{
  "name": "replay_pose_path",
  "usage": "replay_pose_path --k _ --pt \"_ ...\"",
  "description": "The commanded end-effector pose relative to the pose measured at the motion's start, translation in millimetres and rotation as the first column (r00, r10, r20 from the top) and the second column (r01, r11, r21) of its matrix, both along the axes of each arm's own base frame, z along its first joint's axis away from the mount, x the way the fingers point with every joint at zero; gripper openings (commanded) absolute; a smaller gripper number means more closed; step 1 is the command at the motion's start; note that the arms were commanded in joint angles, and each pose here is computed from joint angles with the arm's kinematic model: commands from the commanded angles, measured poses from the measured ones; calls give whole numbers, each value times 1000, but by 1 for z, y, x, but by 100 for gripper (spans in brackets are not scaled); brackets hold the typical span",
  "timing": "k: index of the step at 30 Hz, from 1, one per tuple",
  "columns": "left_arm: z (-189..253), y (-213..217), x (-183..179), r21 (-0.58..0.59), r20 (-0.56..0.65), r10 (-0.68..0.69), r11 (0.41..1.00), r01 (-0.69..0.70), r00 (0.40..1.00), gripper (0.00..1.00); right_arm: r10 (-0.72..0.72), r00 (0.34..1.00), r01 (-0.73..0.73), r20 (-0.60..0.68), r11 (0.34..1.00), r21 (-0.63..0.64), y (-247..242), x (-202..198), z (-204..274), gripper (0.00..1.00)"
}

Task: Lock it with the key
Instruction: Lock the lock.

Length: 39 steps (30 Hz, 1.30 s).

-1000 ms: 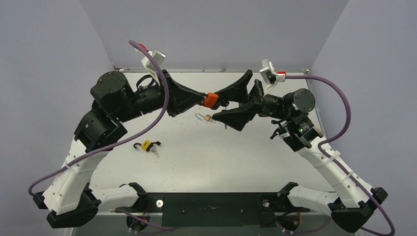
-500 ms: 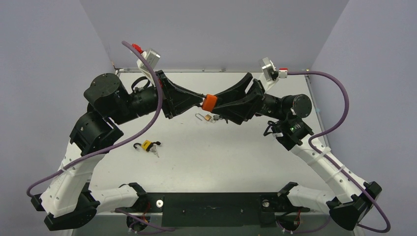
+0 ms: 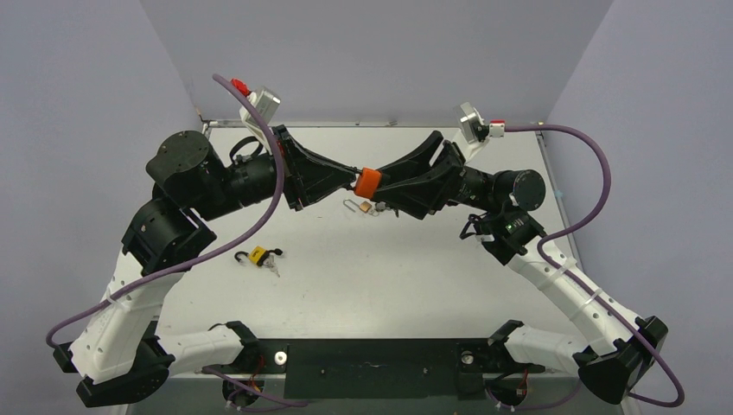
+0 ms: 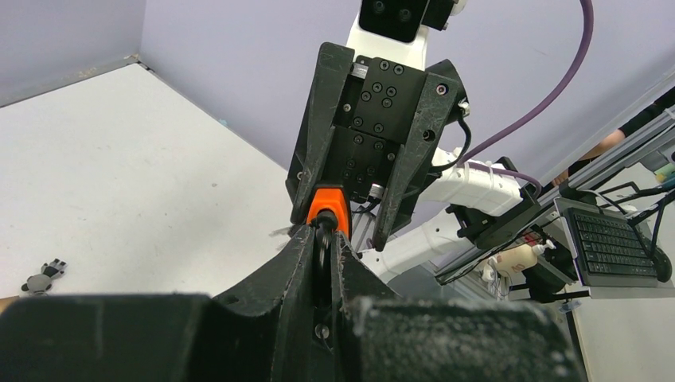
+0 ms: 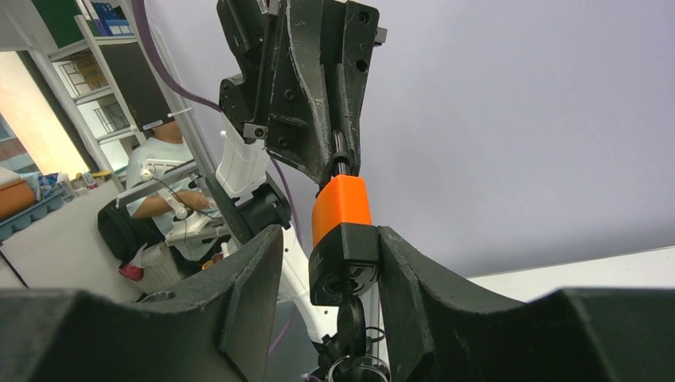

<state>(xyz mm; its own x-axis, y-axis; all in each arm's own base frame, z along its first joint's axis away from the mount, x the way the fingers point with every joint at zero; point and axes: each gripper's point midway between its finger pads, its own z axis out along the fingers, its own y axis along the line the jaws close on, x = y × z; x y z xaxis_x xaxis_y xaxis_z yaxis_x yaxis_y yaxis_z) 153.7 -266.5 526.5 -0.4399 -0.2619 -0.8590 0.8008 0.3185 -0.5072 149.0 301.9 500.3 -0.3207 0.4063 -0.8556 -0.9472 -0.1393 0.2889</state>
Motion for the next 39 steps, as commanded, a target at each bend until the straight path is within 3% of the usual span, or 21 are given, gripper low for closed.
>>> replay_pose_path --k 1,9,14,18,22,24,27,29,39 --pt "38 8 0 -114 108 45 993 -33 993 0 28 998 -29 55 999 17 -1 -11 4 43" --pt "39 9 0 -116 109 45 993 -32 993 0 7 999 -6 42 1000 -15 3 -6 -4 43" --pt "39 9 -1 -116 110 43 993 -31 993 0 -2 999 3 43 1000 -9 2 -6 -2 38" --pt "34 8 -1 -105 108 36 994 -25 993 0 -12 999 12 46 1000 1 -1 -7 2 28" --pt "17 8 0 -55 97 37 998 -32 995 0 -37 998 37 48 999 6 -6 -9 9 8" --pt "3 10 0 -4 87 38 999 -38 996 8 -55 998 55 41 998 -8 -8 -8 8 0" --pt "-1 16 -4 25 113 39 999 -42 993 24 -70 997 71 40 997 -32 -11 -10 5 0" --pt "-3 20 -5 44 125 43 998 -49 991 28 -75 996 77 40 996 -46 -13 -11 2 0" --pt "-20 14 -16 110 117 -47 993 34 992 31 -94 995 97 41 992 -85 -20 -17 -7 0"
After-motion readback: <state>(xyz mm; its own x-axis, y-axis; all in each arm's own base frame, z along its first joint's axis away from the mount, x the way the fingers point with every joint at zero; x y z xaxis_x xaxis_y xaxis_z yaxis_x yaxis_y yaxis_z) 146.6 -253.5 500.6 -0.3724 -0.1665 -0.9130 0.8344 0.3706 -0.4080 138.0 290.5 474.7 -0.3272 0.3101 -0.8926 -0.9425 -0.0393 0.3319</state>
